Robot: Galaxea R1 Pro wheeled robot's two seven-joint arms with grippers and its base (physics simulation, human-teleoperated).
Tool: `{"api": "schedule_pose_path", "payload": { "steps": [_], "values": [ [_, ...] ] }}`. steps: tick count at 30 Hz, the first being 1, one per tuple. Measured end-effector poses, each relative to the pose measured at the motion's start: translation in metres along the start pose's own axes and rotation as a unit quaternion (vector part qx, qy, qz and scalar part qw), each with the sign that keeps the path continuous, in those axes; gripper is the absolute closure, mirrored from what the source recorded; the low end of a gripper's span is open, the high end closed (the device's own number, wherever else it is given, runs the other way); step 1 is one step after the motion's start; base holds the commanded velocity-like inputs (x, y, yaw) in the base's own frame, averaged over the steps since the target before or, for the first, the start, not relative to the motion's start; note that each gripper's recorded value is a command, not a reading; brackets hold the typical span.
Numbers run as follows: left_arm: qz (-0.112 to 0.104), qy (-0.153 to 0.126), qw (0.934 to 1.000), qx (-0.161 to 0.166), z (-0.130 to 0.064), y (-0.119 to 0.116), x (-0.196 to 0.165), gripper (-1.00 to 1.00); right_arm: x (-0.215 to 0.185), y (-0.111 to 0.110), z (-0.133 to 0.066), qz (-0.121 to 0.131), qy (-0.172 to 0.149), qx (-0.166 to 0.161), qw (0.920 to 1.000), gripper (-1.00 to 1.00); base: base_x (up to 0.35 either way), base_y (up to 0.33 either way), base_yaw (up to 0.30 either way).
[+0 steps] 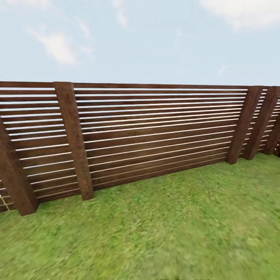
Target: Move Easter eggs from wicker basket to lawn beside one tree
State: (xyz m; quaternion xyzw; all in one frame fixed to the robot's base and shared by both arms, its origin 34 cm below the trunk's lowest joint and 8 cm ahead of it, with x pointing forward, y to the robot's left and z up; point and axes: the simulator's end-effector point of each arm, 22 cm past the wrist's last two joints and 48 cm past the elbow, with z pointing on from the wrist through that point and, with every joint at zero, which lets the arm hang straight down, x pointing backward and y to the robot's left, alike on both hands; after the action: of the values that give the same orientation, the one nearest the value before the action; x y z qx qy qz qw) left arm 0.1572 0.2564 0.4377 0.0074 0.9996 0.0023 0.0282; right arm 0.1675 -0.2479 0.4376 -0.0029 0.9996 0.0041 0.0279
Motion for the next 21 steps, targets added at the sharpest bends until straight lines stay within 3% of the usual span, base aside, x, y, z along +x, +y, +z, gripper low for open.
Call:
{"api": "schedule_pose_path", "payload": {
  "steps": [21],
  "values": [
    [-0.001, 0.001, 1.0, -0.004, -0.0001, 0.005, 0.0018, -1.0, 0.0, -0.0001, 0.0, 0.0, 0.0, 0.0, 1.0, -1.0, 0.0, 0.0, -0.294]
  ]
}}
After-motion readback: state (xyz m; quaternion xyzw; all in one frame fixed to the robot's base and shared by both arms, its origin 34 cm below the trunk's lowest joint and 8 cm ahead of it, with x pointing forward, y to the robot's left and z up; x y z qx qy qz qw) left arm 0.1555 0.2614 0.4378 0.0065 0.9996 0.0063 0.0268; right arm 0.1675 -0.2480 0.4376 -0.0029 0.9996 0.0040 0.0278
